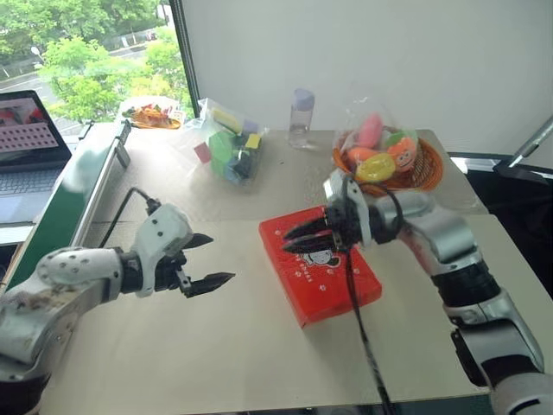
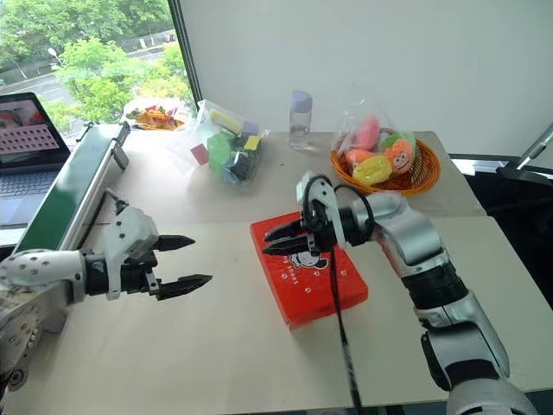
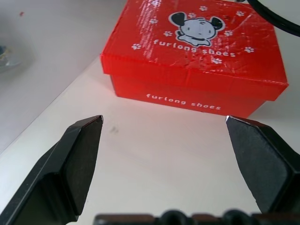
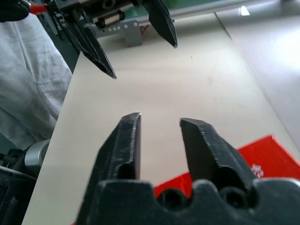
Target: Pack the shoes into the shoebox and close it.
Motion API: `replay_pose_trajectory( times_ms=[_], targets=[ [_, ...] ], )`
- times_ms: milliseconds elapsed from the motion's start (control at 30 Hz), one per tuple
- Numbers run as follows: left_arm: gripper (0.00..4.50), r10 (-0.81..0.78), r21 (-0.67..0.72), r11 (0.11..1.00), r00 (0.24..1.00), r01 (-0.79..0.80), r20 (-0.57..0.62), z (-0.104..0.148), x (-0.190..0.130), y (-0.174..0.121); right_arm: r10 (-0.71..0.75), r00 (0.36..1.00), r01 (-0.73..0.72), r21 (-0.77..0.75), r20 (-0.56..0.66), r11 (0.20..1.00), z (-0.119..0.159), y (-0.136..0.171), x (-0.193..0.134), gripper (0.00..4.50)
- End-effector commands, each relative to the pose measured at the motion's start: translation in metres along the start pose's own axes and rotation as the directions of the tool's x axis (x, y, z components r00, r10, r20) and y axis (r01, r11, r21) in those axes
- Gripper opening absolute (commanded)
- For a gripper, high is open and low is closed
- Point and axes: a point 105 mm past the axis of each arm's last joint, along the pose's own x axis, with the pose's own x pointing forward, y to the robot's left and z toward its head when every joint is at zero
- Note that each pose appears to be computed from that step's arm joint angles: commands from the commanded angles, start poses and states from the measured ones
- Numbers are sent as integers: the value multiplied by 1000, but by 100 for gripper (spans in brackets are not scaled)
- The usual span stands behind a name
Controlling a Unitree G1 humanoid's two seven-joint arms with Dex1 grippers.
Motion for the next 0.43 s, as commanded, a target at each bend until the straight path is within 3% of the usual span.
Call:
replay_pose_trajectory(
  times_ms=[33, 167, 300, 433],
  targets=[
    [450, 233, -31, 972, 959, -231, 162, 23, -17, 25, -54, 998, 51, -119, -21, 992, 4, -15, 5, 318],
    [450, 353, -93, 936, 912, -340, 209, 24, -32, 33, -78, 996, 70, -164, -43, 984, -3, -25, 10, 443],
    [450, 391, -115, 920, 895, -375, 213, 17, -48, 17, -49, 998, 43, -135, -46, 990, -6, -32, 8, 443],
    [450, 450, -145, 891, 877, -429, 171, 7, -51, 20, -43, 998, 37, -121, -47, 992, -10, -35, 9, 443]
  ],
)
